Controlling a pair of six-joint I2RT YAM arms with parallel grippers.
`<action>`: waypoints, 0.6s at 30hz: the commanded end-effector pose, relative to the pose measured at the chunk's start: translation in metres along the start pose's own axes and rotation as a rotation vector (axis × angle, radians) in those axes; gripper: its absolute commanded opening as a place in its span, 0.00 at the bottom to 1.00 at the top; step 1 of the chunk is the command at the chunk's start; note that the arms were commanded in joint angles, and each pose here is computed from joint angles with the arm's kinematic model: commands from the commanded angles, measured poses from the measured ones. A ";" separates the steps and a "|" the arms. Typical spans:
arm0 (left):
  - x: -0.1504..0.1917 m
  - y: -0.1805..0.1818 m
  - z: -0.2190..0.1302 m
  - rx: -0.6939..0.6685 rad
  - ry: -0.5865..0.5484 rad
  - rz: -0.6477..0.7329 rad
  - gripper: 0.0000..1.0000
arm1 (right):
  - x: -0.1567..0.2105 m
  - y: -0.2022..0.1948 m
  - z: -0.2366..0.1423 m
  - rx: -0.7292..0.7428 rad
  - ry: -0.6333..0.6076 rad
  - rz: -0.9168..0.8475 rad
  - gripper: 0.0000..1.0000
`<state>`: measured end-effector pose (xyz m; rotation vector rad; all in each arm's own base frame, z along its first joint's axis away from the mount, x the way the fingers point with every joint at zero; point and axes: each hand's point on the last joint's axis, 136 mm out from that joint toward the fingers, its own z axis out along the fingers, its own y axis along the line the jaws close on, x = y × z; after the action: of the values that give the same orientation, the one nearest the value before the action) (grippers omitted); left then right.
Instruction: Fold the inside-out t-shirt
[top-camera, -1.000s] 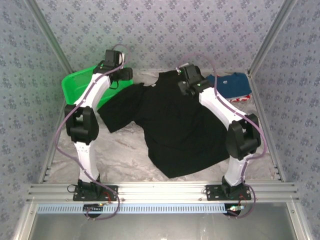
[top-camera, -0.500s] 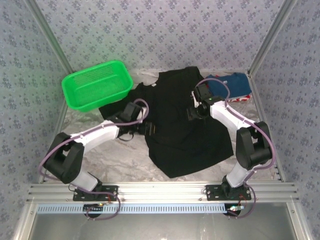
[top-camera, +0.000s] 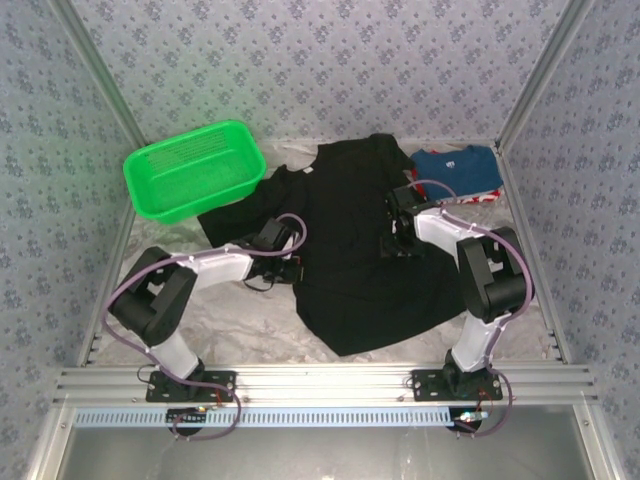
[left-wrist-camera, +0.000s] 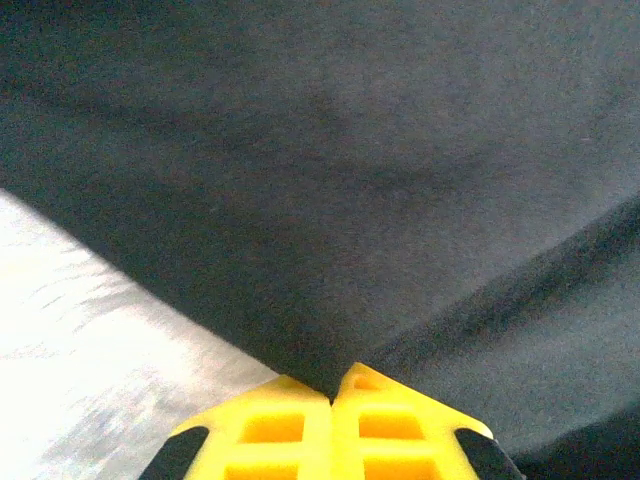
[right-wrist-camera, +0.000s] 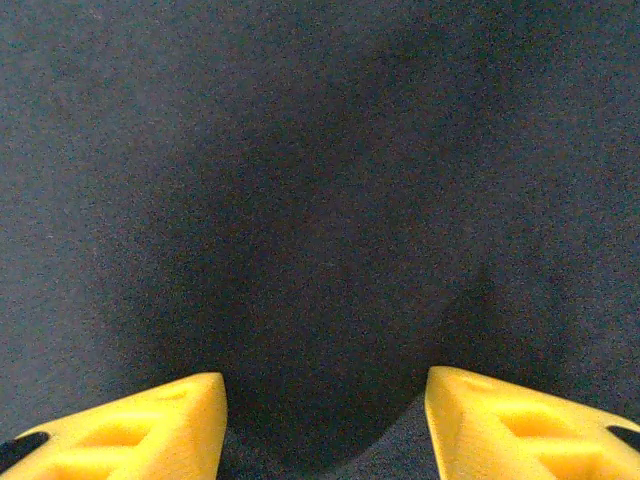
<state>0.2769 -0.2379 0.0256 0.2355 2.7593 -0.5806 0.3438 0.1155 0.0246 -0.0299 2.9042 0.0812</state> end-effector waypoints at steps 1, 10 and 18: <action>0.020 0.045 -0.023 -0.119 0.015 -0.063 0.00 | 0.019 0.031 0.006 -0.087 0.052 -0.001 0.55; 0.031 0.099 -0.069 -0.184 -0.063 -0.226 0.00 | 0.040 0.115 -0.013 -0.224 0.090 -0.143 0.55; 0.010 0.090 -0.085 -0.145 -0.141 -0.223 0.35 | 0.012 0.086 -0.053 -0.226 -0.017 -0.121 0.60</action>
<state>0.2603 -0.1138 0.0447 -0.1616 2.7412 -0.3884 0.3092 0.2221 0.0509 -0.2924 2.8956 0.4118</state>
